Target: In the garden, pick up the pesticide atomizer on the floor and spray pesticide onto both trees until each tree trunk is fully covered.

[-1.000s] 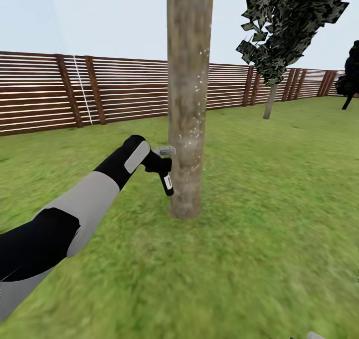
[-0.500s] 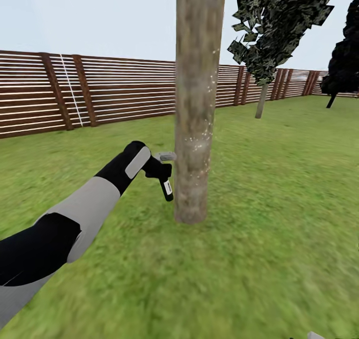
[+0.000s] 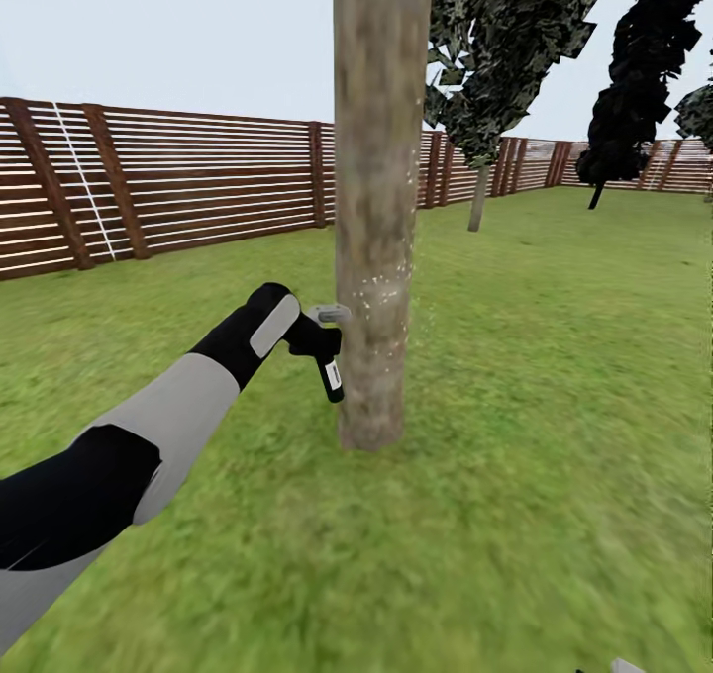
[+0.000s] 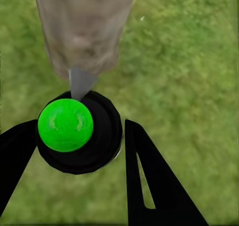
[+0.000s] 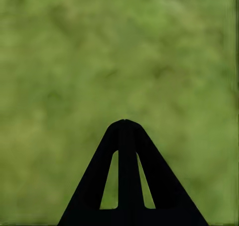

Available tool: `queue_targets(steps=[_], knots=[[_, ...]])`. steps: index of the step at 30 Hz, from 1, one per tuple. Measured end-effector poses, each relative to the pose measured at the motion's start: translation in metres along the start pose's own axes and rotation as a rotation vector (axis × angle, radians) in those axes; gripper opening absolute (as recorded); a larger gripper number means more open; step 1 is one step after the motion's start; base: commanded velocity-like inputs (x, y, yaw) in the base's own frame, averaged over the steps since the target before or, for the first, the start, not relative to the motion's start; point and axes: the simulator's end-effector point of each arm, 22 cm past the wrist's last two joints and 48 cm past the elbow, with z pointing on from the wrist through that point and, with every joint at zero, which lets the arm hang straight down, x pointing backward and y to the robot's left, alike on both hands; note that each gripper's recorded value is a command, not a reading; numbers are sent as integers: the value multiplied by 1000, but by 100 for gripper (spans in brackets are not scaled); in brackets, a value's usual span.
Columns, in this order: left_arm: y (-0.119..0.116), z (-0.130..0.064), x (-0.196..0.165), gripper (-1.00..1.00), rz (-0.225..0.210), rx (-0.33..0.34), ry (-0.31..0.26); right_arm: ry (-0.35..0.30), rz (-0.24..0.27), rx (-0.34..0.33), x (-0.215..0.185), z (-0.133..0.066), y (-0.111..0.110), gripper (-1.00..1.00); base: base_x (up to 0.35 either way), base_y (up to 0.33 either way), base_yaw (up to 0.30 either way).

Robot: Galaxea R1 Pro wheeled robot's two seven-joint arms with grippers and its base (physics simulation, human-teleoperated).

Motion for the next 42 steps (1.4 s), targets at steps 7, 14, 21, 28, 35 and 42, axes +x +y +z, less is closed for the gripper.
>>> queue_targets(steps=[7,14,21,28,35,42], knots=[[0,7,11,-100,16,-9,19,0,-1,1,0,0,0,-100,-21,220,-189],[-2,1,3,-100,30,-7,-6,0,-4,1,0,0,0,-100,110,184,-190],[8,-4,-2,-100,29,-17,-22,0,-1,0,0,0,0,-100,-146,210,-225],[-1,-16,-17,-100,51,-8,-67,4,0,-4,3,0,4,-100,-96,115,-67],[-5,-37,-48,-100,70,-17,-118,8,6,-8,6,-1,9,-100,-3,3,-1],[16,-66,-88,-100,74,-114,-115,10,4,-8,7,-1,9,-100,0,0,0]])
